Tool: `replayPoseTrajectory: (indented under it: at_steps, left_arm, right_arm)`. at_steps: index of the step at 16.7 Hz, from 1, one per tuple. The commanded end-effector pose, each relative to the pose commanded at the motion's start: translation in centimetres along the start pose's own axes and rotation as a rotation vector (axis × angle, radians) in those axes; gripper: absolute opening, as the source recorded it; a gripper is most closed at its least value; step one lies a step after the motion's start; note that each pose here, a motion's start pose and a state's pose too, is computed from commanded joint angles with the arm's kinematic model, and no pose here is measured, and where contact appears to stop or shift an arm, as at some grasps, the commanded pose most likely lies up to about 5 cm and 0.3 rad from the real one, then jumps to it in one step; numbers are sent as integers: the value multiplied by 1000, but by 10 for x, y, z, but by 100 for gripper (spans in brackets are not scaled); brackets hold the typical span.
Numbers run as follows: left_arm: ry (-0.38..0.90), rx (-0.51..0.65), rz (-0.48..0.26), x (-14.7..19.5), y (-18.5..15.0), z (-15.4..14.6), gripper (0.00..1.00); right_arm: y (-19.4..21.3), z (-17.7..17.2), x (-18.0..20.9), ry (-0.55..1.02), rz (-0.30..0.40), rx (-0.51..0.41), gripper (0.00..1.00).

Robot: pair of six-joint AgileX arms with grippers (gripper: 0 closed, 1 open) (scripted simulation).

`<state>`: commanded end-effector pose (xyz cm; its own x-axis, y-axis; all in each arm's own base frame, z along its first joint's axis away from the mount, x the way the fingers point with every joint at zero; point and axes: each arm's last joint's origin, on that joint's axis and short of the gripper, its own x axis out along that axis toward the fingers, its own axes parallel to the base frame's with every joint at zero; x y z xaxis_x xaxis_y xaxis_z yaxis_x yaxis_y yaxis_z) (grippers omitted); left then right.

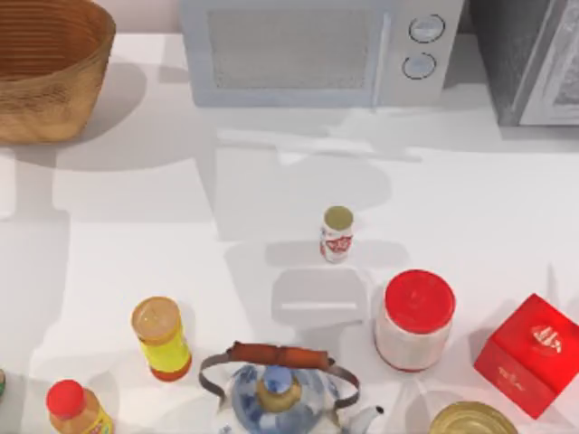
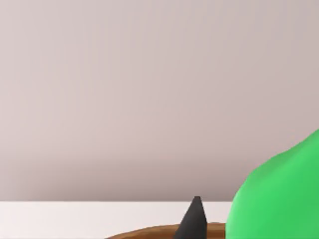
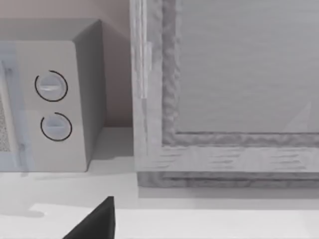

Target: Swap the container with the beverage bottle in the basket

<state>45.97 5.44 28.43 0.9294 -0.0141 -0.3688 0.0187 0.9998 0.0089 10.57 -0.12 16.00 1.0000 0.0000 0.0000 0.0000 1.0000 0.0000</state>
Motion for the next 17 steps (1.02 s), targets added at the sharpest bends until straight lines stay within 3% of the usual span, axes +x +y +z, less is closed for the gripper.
replayPoseTrajectory:
  at_steps: [2, 15, 17]
  left_arm:
    - [0, 0, 0, 0, 0, 0, 0]
    - [0, 0, 0, 0, 0, 0, 98]
    - [0, 0, 0, 0, 0, 0, 100]
  right_arm:
    - [0, 0, 0, 0, 0, 0, 100]
    - [0, 0, 0, 0, 0, 0, 100]
    - [0, 0, 0, 0, 0, 0, 100]
